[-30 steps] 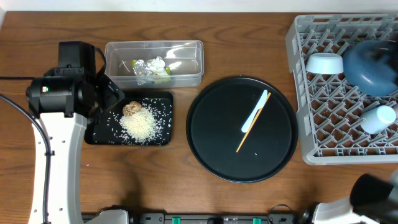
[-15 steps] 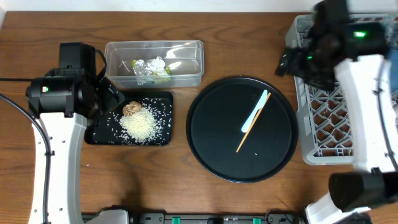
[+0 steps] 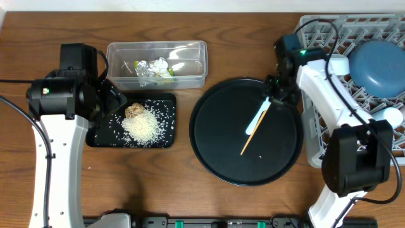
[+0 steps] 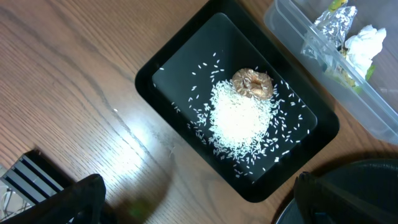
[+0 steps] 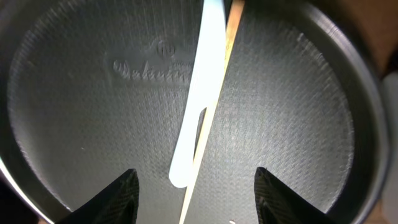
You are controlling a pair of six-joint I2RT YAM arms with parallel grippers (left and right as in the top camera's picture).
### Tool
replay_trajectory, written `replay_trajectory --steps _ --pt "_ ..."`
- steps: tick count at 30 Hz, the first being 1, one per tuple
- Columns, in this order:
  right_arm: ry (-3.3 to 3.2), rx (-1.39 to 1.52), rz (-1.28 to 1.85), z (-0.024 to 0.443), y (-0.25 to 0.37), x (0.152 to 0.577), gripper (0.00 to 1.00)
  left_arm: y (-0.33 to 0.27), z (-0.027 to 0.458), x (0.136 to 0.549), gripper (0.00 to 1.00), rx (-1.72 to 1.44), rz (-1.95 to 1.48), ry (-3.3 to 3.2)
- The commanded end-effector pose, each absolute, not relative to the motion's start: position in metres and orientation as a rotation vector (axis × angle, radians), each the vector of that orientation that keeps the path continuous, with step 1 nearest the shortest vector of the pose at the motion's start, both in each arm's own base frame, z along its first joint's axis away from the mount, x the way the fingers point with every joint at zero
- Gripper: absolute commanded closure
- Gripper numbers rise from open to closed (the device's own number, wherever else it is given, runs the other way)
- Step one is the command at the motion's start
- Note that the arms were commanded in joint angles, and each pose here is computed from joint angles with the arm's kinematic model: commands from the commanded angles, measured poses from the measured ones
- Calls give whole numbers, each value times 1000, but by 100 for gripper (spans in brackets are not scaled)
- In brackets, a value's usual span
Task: Sort waste into correct bins and load items into the dishwasher rack
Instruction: 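Lower the right gripper and pinch the wooden chopstick on the tray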
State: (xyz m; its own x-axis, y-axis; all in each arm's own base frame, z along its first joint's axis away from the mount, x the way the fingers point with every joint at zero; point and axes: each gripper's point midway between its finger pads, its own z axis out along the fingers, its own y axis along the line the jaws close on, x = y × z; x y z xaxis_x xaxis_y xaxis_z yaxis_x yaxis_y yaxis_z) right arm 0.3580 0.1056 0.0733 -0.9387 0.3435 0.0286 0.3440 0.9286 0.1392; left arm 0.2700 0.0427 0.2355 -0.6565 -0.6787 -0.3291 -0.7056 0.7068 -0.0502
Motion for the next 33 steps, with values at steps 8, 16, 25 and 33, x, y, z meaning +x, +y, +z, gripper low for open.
replay_trajectory --steps 8,16,25,33 --pt "-3000 -678 -33 42 98 326 47 46 236 270 2 -1098 138 2581" --pt "-3006 -679 -63 18 100 321 56 46 236 271 2 -1098 137 2581" --pt "-3010 -711 -47 11 97 320 54 46 236 271 2 -1098 137 2581" --pt "-3020 -719 -56 5 97 320 54 46 236 271 2 -1098 137 2581"
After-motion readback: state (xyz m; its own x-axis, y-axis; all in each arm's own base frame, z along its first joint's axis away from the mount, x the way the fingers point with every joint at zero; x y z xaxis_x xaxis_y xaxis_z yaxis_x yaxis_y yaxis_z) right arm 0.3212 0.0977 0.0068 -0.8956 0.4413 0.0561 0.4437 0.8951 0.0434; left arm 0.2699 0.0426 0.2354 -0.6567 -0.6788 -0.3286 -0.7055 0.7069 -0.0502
